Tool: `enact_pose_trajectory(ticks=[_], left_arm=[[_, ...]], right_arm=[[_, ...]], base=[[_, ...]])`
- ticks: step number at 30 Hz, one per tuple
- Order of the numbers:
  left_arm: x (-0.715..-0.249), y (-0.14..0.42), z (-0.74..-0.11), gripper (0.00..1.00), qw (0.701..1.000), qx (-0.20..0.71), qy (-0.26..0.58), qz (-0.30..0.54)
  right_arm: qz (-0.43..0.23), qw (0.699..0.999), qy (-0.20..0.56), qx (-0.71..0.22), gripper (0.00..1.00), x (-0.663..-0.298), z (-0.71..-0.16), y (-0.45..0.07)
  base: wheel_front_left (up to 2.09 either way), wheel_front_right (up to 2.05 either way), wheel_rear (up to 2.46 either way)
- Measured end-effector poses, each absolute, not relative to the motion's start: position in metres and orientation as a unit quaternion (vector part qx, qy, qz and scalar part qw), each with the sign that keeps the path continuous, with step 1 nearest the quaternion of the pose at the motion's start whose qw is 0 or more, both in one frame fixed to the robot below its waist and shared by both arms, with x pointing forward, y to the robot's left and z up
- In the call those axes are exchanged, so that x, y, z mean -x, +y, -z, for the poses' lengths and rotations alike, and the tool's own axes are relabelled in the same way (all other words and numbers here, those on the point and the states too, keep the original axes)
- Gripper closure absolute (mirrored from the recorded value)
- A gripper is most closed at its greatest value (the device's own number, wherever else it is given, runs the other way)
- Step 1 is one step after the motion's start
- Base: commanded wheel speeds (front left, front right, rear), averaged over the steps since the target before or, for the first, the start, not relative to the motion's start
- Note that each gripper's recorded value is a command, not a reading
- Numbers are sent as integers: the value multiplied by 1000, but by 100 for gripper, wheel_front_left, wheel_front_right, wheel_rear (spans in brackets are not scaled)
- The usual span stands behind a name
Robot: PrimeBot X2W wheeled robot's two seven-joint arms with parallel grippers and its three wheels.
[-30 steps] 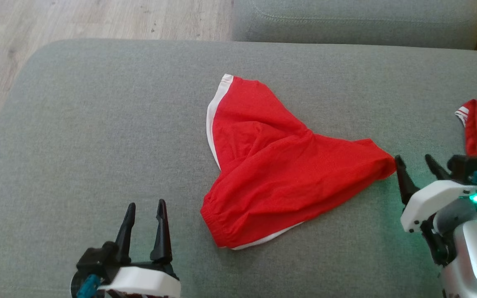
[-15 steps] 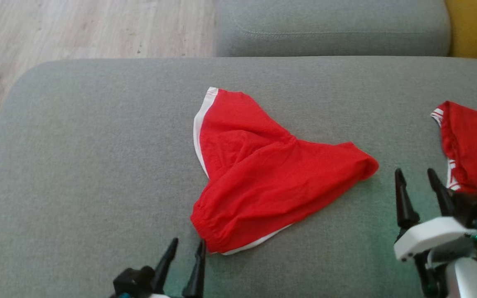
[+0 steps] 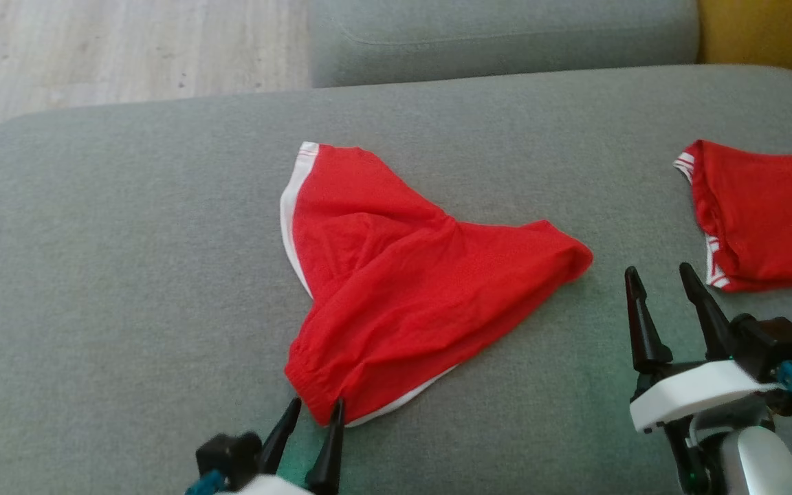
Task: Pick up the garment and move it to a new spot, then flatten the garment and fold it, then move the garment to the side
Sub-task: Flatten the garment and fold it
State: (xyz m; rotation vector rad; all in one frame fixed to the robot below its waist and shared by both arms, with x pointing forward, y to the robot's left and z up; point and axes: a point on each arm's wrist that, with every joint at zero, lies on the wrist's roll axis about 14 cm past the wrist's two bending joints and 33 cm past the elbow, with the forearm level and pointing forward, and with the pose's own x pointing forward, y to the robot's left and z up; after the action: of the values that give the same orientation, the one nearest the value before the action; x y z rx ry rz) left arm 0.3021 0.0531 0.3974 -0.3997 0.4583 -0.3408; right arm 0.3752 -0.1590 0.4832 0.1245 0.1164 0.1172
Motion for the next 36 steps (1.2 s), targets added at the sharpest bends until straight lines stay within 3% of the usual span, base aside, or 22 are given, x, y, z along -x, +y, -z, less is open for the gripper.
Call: enact_pose_trajectory(ticks=[4,5,6,7,8,19,36], left_arm=[[-318,41,-405,0,938,201,207,191],[-321,37,-408,27,937,204,201,198],[-324,34,-412,64,937,206,195,204],[-328,31,-415,93,937,210,187,208],[-332,30,-420,100,938,212,177,211],[-412,50,-489,100,958,193,45,208],[-484,103,-441,97,975,126,111,144]], right_arm=[[-53,995,59,-65,0,-374,-482,-162],[-51,995,60,-67,0,-374,-481,-163],[-50,995,61,-67,0,-374,-481,-164],[-48,995,61,-67,0,-374,-480,-165],[-46,995,60,-67,0,-374,-480,-167],[-31,995,70,-67,0,-375,-470,-176],[3,994,85,-64,0,-379,-453,-198]], base=[[0,0,0],[0,0,0],[0,0,0],[0,0,0],[0,0,0],[0,0,0],[0,0,0]])
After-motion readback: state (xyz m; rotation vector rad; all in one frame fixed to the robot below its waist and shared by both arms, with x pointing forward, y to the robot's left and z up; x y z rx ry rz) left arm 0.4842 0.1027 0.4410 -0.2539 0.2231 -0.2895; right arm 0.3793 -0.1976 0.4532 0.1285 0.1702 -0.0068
